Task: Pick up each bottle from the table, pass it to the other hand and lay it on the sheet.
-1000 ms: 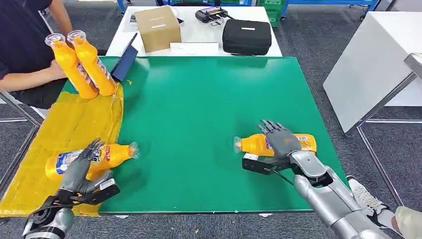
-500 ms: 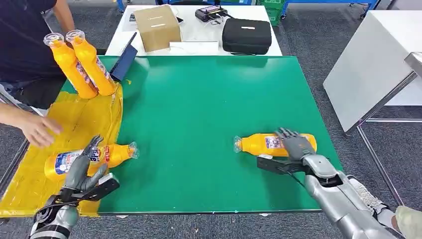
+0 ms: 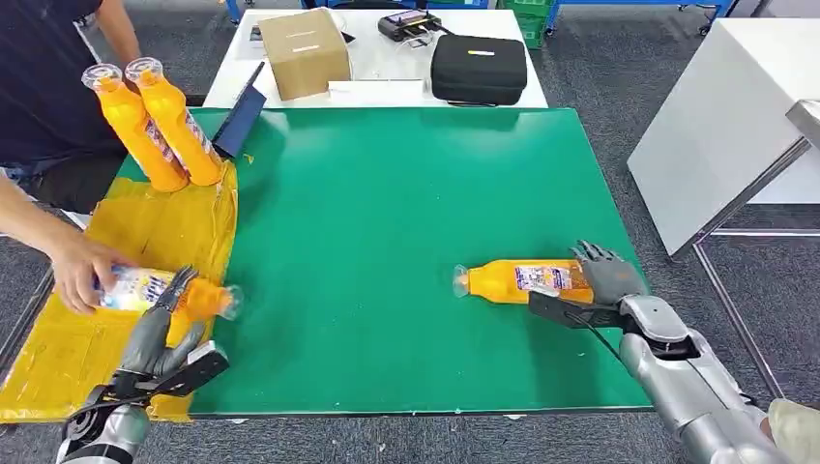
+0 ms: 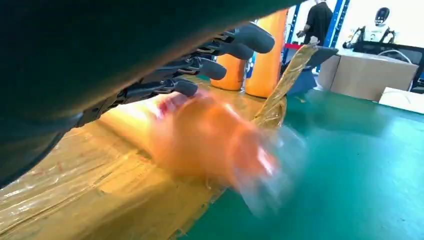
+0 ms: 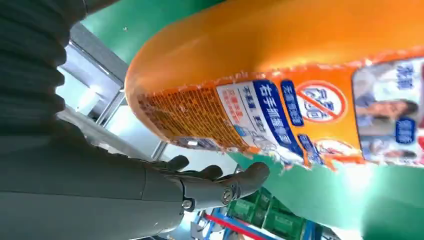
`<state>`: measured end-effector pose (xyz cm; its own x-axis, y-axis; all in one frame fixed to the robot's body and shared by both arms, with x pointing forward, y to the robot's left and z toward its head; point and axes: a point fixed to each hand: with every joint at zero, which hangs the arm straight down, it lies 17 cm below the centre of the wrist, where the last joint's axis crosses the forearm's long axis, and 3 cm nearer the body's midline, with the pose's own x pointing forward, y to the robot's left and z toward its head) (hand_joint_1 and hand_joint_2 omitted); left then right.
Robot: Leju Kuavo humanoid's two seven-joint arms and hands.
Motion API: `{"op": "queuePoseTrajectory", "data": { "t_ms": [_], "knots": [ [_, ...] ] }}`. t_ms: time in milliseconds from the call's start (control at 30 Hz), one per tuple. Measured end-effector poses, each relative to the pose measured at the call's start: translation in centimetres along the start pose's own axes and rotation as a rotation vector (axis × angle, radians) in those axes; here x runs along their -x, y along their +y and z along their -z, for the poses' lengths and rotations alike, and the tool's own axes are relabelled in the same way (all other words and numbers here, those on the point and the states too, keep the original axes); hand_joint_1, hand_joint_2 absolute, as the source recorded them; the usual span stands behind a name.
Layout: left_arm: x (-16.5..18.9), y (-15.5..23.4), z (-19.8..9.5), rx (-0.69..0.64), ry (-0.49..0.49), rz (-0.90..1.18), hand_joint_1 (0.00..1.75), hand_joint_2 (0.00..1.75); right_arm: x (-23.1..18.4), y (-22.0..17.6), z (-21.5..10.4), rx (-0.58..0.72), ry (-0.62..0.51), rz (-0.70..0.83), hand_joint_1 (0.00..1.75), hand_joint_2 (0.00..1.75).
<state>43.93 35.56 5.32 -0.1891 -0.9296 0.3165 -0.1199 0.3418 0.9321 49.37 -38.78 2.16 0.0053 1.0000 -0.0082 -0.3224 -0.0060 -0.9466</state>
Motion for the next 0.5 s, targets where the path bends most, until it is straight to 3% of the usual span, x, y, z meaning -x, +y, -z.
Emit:
{"op": "queuePoseTrajectory", "data": {
  "t_ms": [67,100,133,300,500],
  "knots": [
    [-0.2,-0.1,0.0,0.001,-0.003,-0.005,0.0,0.0,0.1,0.4,-0.1,-0.014,0.002,-0.009,0.0,1.75],
    [-0.3,0.0,0.1,-0.001,-0.007,-0.01,0.0,0.0,0.1,0.9,-0.1,-0.031,-0.001,-0.013,1.48,1.75],
    [-0.5,0.1,0.3,-0.003,-0.015,-0.018,0.0,0.0,0.1,1.7,-0.2,-0.065,-0.012,-0.016,1.75,1.75],
    [-1.8,1.0,2.5,-0.034,-0.066,-0.052,0.0,0.0,-0.1,4.2,-0.1,-0.176,-0.095,0.015,1.75,1.75],
    [-3.3,0.9,4.3,-0.039,-0.097,-0.064,0.0,0.0,-1.0,5.5,0.7,-0.212,-0.1,0.008,1.75,1.75]
  ]
}}
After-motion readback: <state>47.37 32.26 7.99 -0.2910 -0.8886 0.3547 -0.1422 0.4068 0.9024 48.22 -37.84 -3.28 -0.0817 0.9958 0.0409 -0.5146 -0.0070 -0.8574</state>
